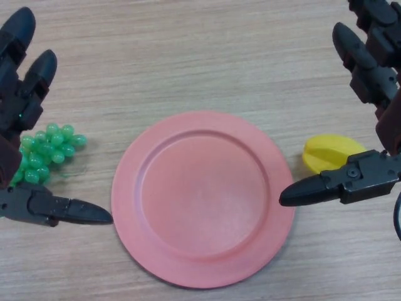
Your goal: Pick up the green grapes and place it on the plate
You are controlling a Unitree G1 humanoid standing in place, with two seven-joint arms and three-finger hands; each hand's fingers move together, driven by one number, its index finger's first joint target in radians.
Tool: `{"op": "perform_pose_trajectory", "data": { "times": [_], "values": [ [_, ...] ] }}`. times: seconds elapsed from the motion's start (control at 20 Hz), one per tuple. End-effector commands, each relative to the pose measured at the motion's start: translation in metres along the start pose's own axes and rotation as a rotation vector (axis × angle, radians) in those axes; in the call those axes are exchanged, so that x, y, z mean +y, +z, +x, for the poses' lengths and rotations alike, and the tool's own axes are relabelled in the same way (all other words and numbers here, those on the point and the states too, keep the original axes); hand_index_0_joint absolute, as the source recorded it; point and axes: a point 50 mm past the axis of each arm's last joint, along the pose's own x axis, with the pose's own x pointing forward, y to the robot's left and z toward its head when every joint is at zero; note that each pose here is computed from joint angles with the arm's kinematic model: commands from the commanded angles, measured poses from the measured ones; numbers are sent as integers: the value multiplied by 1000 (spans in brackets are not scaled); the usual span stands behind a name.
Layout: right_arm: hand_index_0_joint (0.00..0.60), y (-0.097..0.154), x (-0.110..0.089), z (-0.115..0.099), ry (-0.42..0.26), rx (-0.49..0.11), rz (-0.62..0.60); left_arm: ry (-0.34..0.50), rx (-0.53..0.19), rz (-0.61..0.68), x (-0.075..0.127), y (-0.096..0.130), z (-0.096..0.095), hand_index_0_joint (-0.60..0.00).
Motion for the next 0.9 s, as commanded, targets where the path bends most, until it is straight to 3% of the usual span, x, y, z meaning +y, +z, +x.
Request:
{"op": "perform_pose_trajectory", "data": {
  "times": [0.05,0.2,0.45,0.6,0.75,0.9],
  "values": [
    [0,26,-7,-7,-41,-187,-37,156,-169,243,36,29,-2,0],
    [0,25,-6,-9,-45,-189,-24,244,-134,332,62,23,-2,0],
    [0,26,-5,-12,-46,-192,-23,310,38,487,99,-16,8,0],
    [0,25,-6,-14,-49,-195,-10,331,82,596,109,-29,19,0],
    [0,24,-8,-15,-56,-189,-8,305,168,803,114,-50,27,0],
    [0,25,-10,-16,-58,-190,-10,281,217,855,112,-67,33,0]
  ]
}}
